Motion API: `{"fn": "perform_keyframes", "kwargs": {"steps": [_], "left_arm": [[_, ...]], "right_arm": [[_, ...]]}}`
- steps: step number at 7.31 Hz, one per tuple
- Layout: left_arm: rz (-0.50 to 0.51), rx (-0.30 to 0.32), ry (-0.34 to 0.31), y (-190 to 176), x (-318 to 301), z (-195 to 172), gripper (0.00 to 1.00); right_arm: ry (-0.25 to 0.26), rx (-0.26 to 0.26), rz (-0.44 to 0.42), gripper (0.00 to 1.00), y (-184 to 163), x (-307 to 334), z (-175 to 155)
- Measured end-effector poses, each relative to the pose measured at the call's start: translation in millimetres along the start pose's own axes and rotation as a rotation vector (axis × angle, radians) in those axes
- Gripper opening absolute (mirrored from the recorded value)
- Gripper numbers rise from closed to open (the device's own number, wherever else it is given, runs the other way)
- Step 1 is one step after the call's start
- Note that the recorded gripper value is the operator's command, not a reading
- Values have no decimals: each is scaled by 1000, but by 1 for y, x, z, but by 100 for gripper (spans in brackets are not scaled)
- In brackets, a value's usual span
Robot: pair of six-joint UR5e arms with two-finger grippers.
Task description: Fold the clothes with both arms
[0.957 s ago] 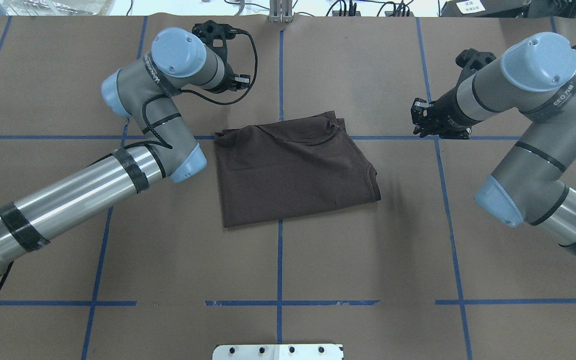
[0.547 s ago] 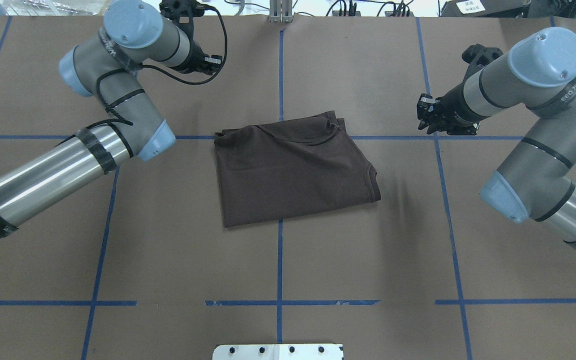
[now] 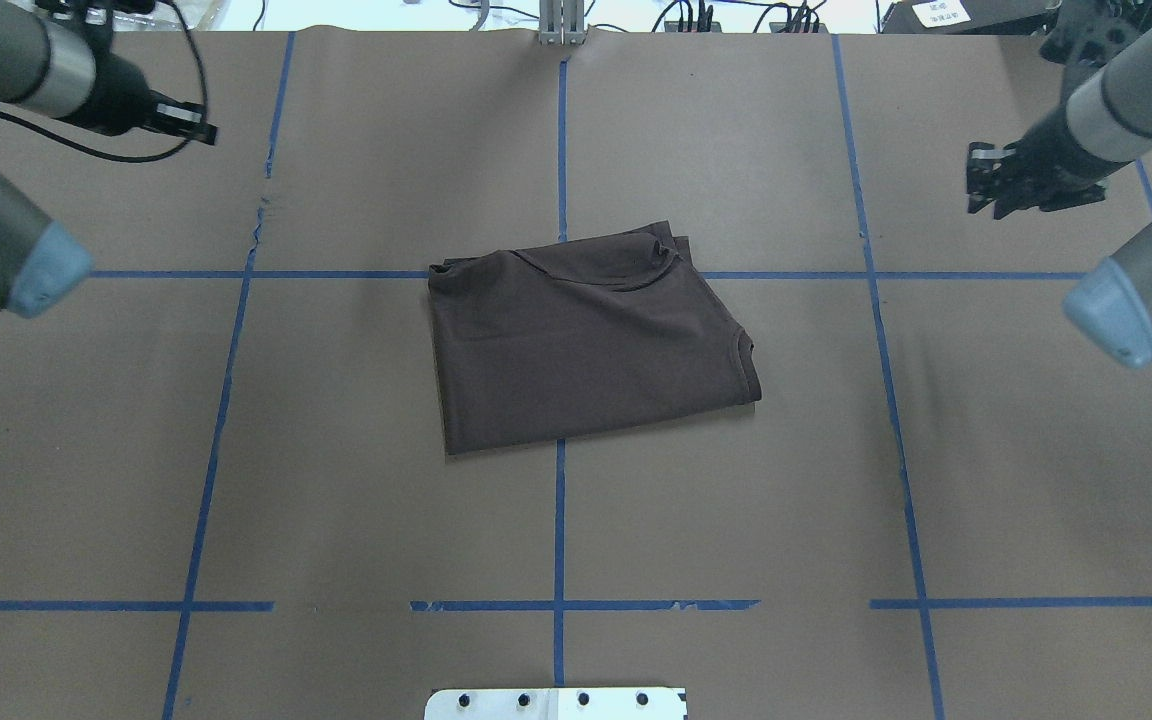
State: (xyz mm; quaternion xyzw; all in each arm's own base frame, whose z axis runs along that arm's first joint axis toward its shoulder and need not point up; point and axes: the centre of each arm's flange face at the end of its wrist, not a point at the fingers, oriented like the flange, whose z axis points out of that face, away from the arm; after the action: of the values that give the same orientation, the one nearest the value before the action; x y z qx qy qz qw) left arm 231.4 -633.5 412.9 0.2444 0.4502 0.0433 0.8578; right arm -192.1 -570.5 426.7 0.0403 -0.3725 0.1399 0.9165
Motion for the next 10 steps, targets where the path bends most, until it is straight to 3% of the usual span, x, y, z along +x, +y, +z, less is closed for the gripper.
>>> {"fn": "perform_keyframes", "kwargs": {"steps": [1,2,3,4,7,10], "left_arm": [[34,-9,0,14,-59,-39,0],[47,-3,-9,25,-107,-76,24],[39,4,-37,31,-143,-113,77],[49,-12,-78,34,-168,-145,100],[60,-174,-169,64,-230,-200,100],[-34,-325,-206,157,-282,-202,100]], "right_arm": [[0,-31,-45,47,-19,50,-14],[-1,-46,-75,96,-32,96,-28],[6,-52,-102,100,-38,139,-39],[9,-57,-124,100,-36,173,-45],[-14,-72,-168,100,-22,240,-56],[-13,-108,-202,100,-13,268,-52]]}}
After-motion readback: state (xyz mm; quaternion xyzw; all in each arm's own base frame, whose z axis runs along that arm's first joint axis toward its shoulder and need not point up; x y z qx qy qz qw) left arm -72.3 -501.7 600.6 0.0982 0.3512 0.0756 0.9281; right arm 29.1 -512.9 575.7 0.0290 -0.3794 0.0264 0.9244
